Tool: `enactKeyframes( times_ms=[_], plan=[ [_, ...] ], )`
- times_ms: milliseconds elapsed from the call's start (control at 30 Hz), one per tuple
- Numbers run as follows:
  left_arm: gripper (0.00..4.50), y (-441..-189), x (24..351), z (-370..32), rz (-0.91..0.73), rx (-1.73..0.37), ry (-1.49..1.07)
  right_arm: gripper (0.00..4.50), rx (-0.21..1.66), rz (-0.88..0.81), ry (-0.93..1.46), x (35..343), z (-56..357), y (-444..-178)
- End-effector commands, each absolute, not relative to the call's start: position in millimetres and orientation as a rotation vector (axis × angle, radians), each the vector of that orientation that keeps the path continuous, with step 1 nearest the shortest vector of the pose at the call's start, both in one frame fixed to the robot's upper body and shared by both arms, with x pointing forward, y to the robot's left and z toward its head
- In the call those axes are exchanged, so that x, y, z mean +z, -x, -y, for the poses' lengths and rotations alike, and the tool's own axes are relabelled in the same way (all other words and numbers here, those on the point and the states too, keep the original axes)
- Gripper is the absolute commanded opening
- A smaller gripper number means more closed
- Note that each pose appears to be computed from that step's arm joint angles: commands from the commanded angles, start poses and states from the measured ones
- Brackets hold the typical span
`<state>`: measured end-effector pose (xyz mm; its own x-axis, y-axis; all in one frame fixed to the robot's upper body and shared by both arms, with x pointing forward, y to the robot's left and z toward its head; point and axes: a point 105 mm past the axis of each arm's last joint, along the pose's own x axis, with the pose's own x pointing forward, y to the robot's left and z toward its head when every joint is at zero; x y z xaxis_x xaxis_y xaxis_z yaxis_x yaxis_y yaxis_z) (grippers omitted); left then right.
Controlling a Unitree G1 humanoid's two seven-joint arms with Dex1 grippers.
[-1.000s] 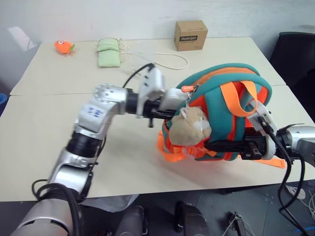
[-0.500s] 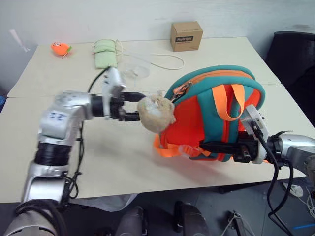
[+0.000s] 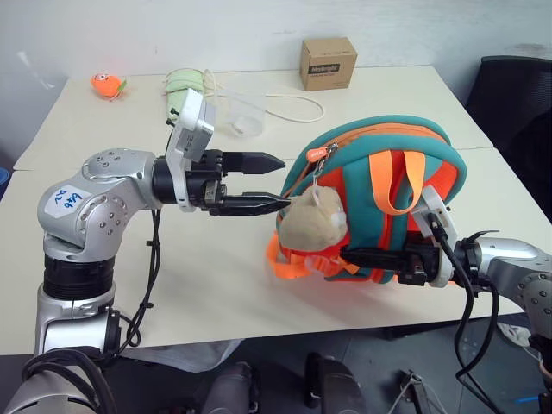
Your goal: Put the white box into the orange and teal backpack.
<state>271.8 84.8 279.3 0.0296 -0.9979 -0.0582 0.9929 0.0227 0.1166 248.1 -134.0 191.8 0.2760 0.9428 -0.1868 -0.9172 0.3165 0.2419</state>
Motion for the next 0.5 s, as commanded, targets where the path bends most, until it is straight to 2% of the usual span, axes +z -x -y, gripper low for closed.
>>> enactKeyframes(
  times_ms=[33,167,300,433,500],
  plan=[
    [3.60,-247,288,-86,0.048,-1.651,-0.167,0.03,1.265,-0.267,-0.073,202,133,-246],
    [3.60,-237,283,-89,-0.013,-1.708,-0.173,0.03,1.262,-0.270,-0.073,200,132,-245],
    [3.60,-246,270,-79,-0.030,-1.675,-0.212,0.03,1.270,-0.267,-0.083,202,131,-245],
    [3.60,-275,263,-55,0.019,-1.528,-0.180,0.03,1.339,-0.254,-0.077,204,127,-236],
    [3.60,-265,255,-49,-0.008,-1.586,-0.170,0.03,1.333,-0.253,-0.084,204,126,-237]
  ],
)
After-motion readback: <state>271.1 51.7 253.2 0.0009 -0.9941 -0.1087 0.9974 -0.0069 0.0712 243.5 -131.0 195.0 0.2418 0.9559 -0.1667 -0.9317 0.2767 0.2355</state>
